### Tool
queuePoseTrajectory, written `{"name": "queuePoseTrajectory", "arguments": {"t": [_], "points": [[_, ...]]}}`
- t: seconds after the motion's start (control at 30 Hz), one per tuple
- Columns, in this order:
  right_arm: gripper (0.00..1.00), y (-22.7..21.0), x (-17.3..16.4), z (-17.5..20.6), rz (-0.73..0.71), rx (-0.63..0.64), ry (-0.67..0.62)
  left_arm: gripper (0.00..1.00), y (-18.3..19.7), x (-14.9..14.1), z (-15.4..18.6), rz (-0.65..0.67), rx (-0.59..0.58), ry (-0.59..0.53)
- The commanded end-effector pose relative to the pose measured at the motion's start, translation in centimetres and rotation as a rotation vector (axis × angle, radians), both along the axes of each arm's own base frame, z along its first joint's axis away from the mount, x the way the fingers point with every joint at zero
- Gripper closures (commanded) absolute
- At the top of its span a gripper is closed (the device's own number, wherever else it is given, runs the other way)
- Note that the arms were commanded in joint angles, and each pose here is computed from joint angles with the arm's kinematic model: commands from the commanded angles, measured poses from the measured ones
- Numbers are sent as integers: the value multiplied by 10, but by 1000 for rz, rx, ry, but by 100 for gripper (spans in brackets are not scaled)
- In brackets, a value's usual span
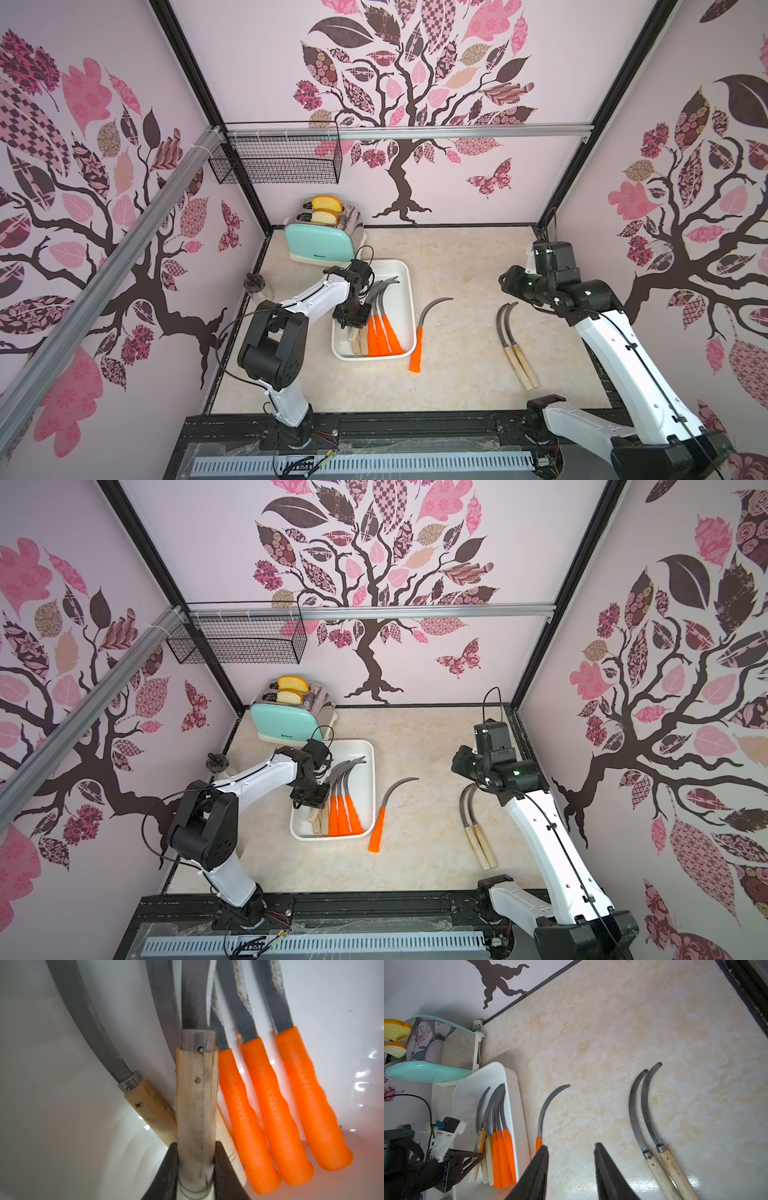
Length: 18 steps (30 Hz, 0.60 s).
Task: Put small sickles into storage boxes
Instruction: Place the sickle in the storage box.
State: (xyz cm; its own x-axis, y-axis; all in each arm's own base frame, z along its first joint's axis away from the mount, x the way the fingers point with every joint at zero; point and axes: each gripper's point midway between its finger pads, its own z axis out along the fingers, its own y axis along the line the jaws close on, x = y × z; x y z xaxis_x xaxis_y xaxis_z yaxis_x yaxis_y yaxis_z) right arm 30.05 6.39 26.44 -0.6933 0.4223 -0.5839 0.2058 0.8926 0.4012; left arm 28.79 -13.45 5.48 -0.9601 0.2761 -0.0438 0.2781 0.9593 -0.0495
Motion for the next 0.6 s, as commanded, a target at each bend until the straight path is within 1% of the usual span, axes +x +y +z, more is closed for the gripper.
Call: {"name": "queuePoseTrajectory", "arguments": {"t": [0.0,0.1,0.17,0.33,0.47,0.57], "points": [[59,-5,-1,-4,-7,-26,10,78,-3,4,2,-1,-18,-1],[59,-6,-1,-5,-11,-28,11,69,-4,3,1,0,-22,11],[59,-6,-1,-6,-12,-31,14,67,-3,4,0,1,-22,12],[58,-7,-2,-9,-12,-37,21,57,-3,4,-1,2,-24,14],[57,-7,-1,-14,-9,-41,36,54,-3,5,5,0,-30,0],[56,-7,-2,-21,-2,-50,60,50,-6,10,18,-5,-53,-39]]}}
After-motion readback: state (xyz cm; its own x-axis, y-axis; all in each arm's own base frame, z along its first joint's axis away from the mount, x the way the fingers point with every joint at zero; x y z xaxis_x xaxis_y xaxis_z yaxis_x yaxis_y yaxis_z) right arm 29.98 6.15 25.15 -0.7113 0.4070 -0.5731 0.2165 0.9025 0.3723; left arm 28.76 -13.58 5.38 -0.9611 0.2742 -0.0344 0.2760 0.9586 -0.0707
